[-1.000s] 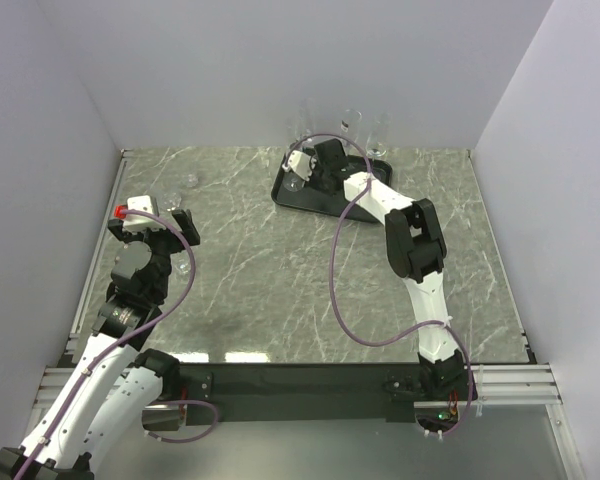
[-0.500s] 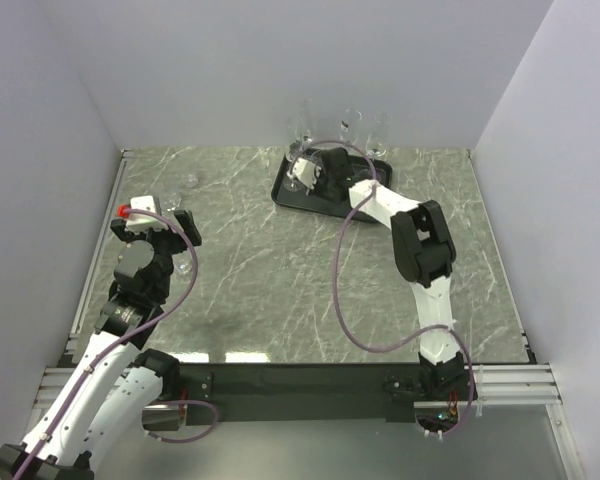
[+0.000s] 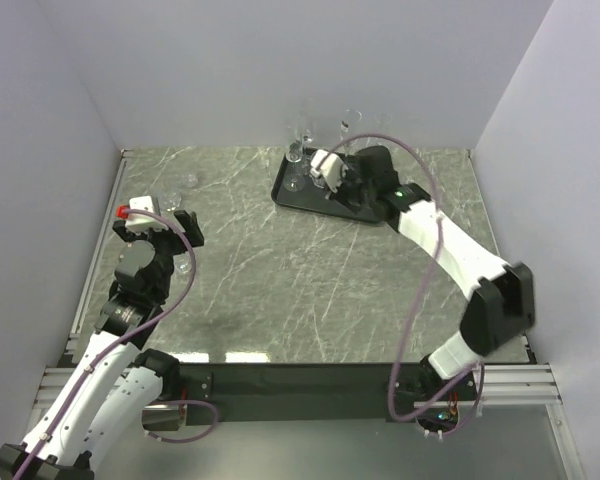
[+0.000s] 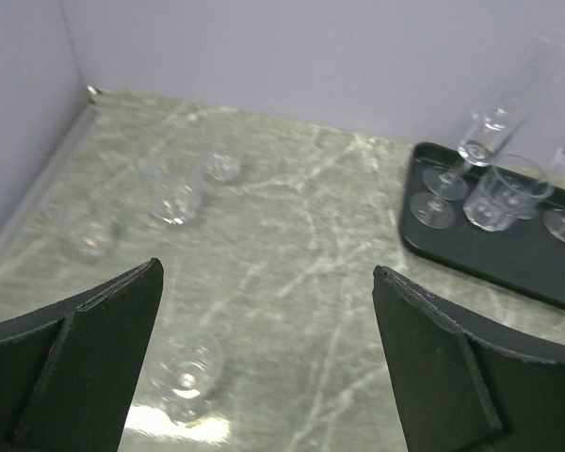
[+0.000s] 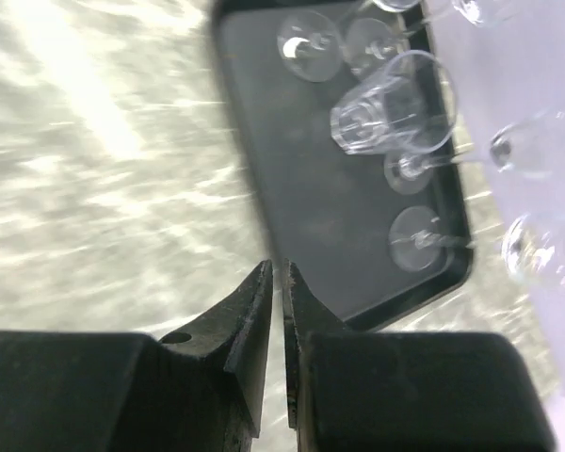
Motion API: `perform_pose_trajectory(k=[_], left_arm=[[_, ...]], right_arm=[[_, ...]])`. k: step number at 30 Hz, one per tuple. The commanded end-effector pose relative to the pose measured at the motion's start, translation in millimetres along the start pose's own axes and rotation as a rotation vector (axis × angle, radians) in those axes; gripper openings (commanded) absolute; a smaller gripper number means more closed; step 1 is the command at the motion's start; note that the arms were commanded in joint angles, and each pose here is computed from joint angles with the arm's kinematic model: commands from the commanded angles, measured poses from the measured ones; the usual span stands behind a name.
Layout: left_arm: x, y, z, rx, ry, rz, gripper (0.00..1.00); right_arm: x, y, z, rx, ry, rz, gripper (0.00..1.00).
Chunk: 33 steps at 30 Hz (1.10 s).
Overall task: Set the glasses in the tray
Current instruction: Place the glass into the tray, then grab a glass with a robot arm
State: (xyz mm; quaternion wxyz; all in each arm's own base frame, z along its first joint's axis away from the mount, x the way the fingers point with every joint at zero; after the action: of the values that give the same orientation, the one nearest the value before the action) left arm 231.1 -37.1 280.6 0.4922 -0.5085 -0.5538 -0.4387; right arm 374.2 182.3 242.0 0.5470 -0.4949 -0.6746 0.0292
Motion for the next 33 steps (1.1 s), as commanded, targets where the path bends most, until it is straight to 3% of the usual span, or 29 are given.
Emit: perform_pose_trajectory(k=[1,9,16,29,31,33], left_arm=[[12.1,-1.7,-12.1,-0.058,-0.116,0.008,0.99],[-10.2,-2.3,-18.8,0.001,-0.320,0.199,0.99],[-32.7,13.5,-13.5,0.120,-0.405,0.351,0.99],[-88.7,65.2,-1.2,0.433,-0.293,0.688,0.97],[-93.2,68.4,-0.5,0.448,-0.289,0.697,0.94],[-98.4,72.3,3.0,0.491,-0.279,0.701,0.82]], right_arm=[[-5.6,-44.6,37.1,0.149,0.115,-0.009,0.17],[-34.0,-112.5,57.8,0.111,0.195,-0.139,0.26],[-76.3,-137.6,56.9,0.012,0.326,-0.219,0.45],[-94.8,-149.0,61.6,0.021,0.390,-0.241,0.49],[-95.1,-149.1,62.1,0.025,0.391,-0.241,0.49],[-94.9,-149.9,62.0,0.022,0.390,-0.243,0.49]])
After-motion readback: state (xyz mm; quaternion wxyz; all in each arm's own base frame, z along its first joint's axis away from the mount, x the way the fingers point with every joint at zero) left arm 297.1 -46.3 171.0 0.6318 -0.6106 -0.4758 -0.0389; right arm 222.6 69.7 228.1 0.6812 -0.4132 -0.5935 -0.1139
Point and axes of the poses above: each gripper's point midway between its finger pads, its own y axis out along the fingers, its own z axis along the line the jaws close on, x = y × z, the point moved 6 cm from there along -y, back along the fingers, and after that the axes turned 2 degrees about y, right-handed, at the moved point
